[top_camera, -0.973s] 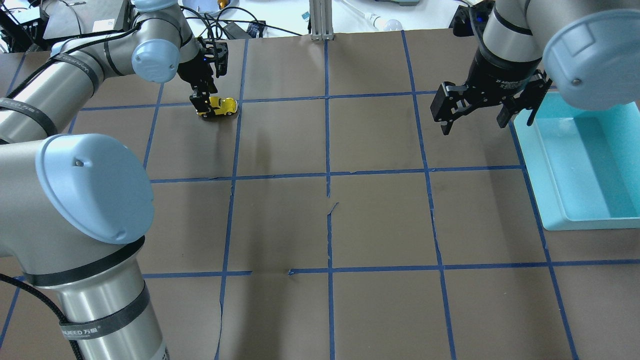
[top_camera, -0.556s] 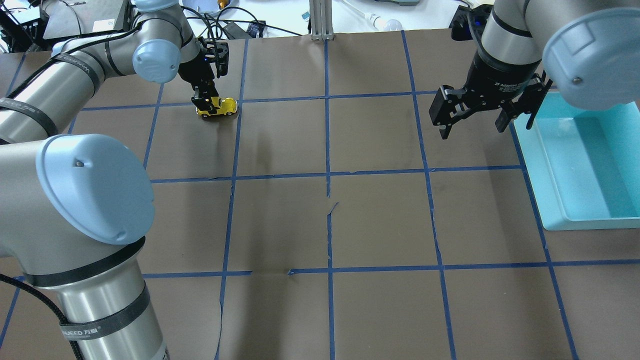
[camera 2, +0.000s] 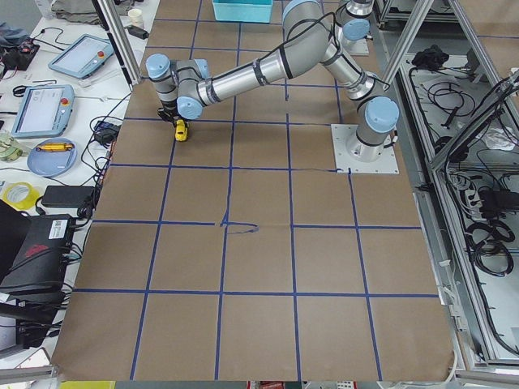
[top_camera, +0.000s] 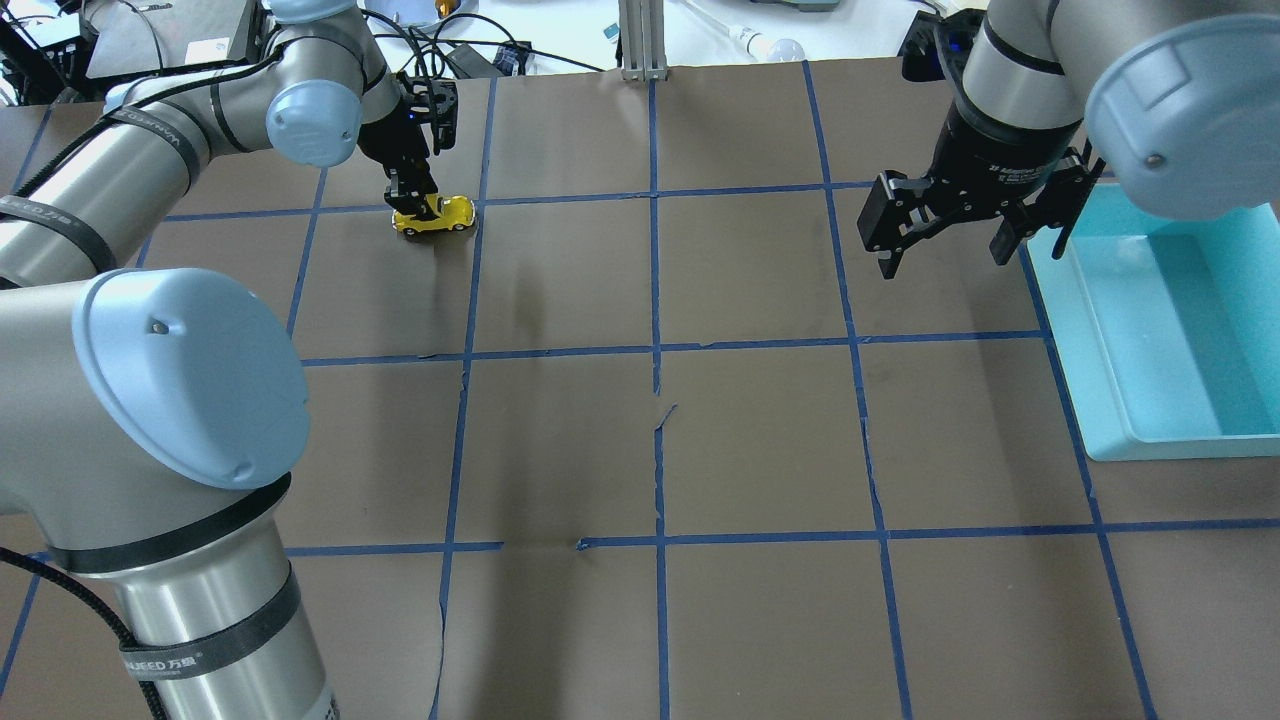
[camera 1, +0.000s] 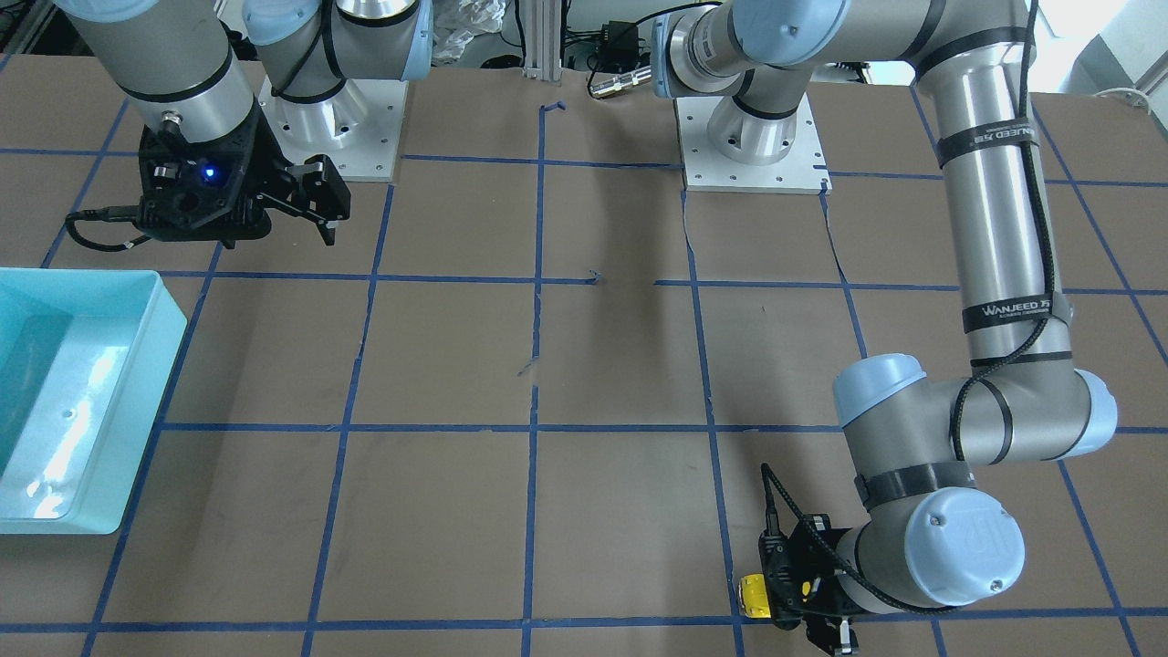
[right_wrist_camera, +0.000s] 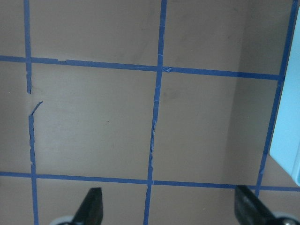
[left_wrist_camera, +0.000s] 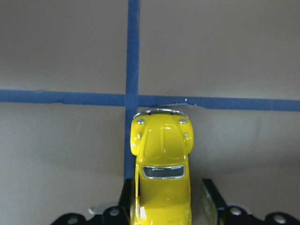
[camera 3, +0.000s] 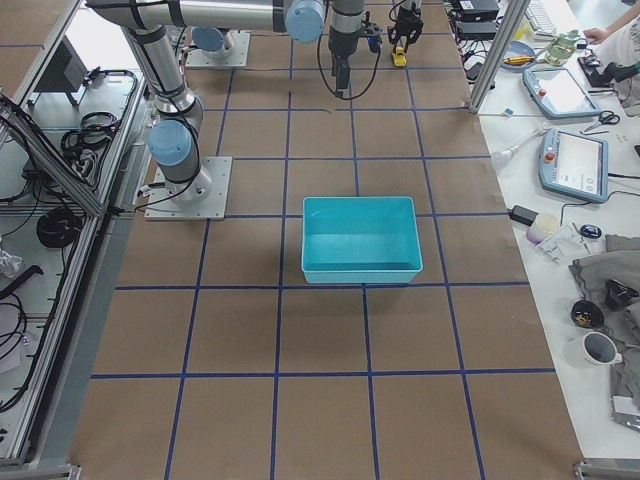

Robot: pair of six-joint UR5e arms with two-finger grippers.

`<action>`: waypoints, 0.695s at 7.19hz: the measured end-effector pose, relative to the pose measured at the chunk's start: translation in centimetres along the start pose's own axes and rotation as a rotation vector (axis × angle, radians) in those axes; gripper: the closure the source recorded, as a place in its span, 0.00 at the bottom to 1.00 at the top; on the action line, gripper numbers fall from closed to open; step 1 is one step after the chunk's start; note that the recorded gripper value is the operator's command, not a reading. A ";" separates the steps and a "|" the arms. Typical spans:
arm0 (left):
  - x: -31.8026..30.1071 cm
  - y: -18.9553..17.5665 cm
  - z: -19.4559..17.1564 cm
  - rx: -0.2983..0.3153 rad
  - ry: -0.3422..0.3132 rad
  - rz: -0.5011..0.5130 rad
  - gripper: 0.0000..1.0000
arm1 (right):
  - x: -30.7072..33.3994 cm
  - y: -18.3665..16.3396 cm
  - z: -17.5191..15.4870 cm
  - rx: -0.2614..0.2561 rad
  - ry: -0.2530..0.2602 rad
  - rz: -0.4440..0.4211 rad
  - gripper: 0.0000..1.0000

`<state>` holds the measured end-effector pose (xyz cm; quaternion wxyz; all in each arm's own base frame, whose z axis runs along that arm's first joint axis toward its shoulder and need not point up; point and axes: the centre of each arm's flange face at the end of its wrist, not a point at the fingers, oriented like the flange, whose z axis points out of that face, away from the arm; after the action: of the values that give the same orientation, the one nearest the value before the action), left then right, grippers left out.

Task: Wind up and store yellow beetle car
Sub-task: 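Press the car down and drag it backward with the left gripper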

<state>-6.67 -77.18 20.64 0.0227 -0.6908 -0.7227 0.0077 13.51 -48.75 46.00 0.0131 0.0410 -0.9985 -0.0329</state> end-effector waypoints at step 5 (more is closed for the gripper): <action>-0.3 0.0 0.2 -0.001 -0.022 0.005 1.00 | 0.0 0.0 0.0 -0.001 0.003 -0.001 0.00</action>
<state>-6.66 -77.44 20.48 0.0146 -0.6924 -0.7212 0.0149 13.49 -48.74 45.96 0.0144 0.0416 -0.9985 -0.0334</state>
